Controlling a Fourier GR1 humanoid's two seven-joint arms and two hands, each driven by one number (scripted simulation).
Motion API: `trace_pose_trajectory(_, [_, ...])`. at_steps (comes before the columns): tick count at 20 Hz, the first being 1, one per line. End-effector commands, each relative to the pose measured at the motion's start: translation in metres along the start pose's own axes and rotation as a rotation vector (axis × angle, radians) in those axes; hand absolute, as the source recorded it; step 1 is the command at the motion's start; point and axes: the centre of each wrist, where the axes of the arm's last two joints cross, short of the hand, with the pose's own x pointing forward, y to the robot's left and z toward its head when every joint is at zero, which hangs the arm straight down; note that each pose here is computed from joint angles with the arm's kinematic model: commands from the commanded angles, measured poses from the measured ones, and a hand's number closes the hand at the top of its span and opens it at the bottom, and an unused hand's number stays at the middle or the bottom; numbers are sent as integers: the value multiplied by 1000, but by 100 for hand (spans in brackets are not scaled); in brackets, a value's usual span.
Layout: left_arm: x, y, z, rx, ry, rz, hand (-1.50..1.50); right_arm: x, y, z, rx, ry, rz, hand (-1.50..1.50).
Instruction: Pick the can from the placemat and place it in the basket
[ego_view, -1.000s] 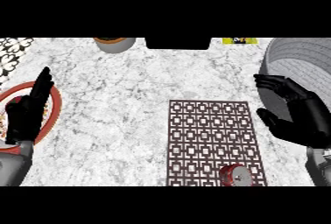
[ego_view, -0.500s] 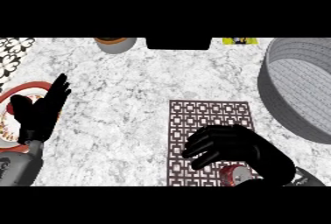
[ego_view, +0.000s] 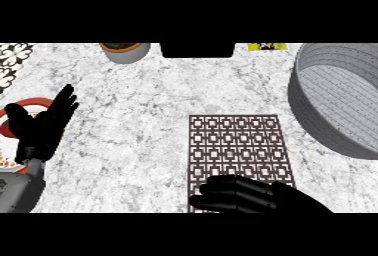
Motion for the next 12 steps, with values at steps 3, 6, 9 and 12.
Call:
trace_pose_trajectory(3, [1,4,-2,8,6,7,0,36,-55,5,20,287,463,-150])
trace_pose_trajectory(6, [-4,6,2,4,0,-2,0,51,-74,1,-15,421,554,-150])
trace_pose_trajectory(9, [3,-8,3,-21,-10,7,0,69,-98,-9,46,492,543,-150])
trace_pose_trajectory(12, [-6,-7,1,-3,-4,1,0,75,-116,-12,212,543,522,-150])
